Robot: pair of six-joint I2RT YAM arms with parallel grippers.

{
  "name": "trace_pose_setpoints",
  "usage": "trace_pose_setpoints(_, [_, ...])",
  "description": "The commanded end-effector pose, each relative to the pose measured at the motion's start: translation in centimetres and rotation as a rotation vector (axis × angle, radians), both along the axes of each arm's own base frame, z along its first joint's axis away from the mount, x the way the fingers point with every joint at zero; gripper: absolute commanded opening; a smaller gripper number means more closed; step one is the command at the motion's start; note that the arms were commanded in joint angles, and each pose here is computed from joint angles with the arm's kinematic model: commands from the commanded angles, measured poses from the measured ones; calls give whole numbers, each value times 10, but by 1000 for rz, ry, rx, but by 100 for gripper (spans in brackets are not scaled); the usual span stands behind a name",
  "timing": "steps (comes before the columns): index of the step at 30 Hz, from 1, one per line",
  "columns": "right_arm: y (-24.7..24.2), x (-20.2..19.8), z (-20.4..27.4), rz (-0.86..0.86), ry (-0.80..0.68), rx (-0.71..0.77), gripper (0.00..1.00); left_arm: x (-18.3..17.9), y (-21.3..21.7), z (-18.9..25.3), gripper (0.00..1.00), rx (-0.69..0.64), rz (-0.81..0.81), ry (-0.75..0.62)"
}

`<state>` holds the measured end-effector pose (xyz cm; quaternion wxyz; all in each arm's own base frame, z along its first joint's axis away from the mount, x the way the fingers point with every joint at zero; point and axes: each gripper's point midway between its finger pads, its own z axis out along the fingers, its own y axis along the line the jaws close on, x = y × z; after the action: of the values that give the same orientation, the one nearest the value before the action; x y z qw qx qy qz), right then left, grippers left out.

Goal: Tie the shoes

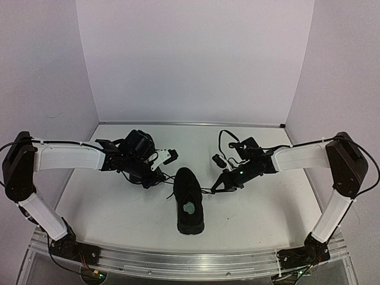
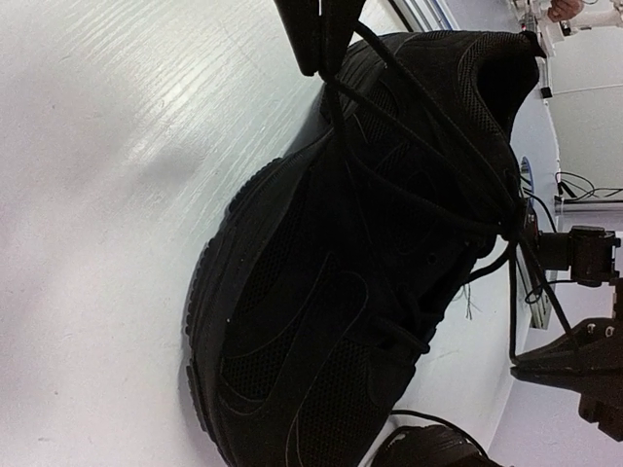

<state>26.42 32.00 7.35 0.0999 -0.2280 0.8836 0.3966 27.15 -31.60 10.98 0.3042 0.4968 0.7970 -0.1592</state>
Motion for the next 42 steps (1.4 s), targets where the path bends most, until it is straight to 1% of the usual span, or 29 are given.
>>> trace_pose_setpoints(1, [-20, 6, -10, -47, -13, -69, 0, 10, 22, 5, 0, 29, 79, -17])
trace_pose_setpoints(17, [-34, 4, -22, -70, 6, -98, 0, 13, 33, -11, 0, 62, 111, 15])
trace_pose_setpoints(29, [-42, 3, -33, -87, 22, -124, 0, 17, 41, -13, 0, 77, 140, 16])
trace_pose_setpoints(40, [-45, 3, -32, -96, 22, -124, 0, 20, 44, -19, 0, 91, 149, 30])
trace_pose_setpoints(42, [-41, 2, -29, -86, 32, -98, 0, 19, 42, -19, 0, 83, 139, 35])
